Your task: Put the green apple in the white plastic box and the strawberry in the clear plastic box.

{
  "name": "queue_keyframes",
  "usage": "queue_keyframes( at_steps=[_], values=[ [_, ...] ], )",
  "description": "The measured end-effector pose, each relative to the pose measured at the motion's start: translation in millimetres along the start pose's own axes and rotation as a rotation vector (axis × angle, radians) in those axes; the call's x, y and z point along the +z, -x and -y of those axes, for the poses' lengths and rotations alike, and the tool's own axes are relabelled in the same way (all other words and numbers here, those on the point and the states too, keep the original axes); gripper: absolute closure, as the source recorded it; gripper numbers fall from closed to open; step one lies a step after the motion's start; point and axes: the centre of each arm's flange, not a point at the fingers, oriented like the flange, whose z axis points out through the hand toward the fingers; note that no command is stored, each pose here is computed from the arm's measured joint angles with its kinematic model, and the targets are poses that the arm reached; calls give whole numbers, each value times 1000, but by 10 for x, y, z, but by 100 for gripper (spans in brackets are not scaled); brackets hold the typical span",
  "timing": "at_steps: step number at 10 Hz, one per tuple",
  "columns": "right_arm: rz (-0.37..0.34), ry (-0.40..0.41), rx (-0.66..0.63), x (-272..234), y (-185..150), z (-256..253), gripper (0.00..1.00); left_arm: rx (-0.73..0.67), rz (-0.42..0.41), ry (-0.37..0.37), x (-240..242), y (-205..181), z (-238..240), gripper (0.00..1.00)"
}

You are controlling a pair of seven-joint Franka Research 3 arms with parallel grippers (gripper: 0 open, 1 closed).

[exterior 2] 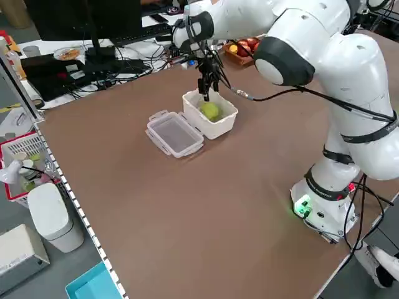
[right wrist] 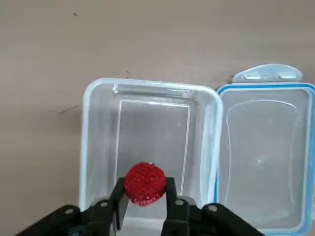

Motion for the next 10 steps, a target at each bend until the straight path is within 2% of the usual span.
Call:
queue_keyframes(
  at_steps=[3, 5, 6, 8, 10],
  values=[
    [-1, 3, -12, 384, 13, -50, 64, 8, -11, -33, -438, 98, -94, 0],
    [-13, 6, -10, 399, 5, -82, 63, 12, -31, -37, -1105, 203, -134, 0],
    [-17, 7, -8, 429, 4, -91, 63, 10, -52, -10, -1489, 252, -120, 0],
    [-15, 7, -6, 492, 11, -105, 52, 60, -62, 50, -2089, 330, 34, 0],
    [-13, 7, -6, 501, 12, -107, 50, 135, -59, 70, -2393, 470, -16, 0]
  ],
)
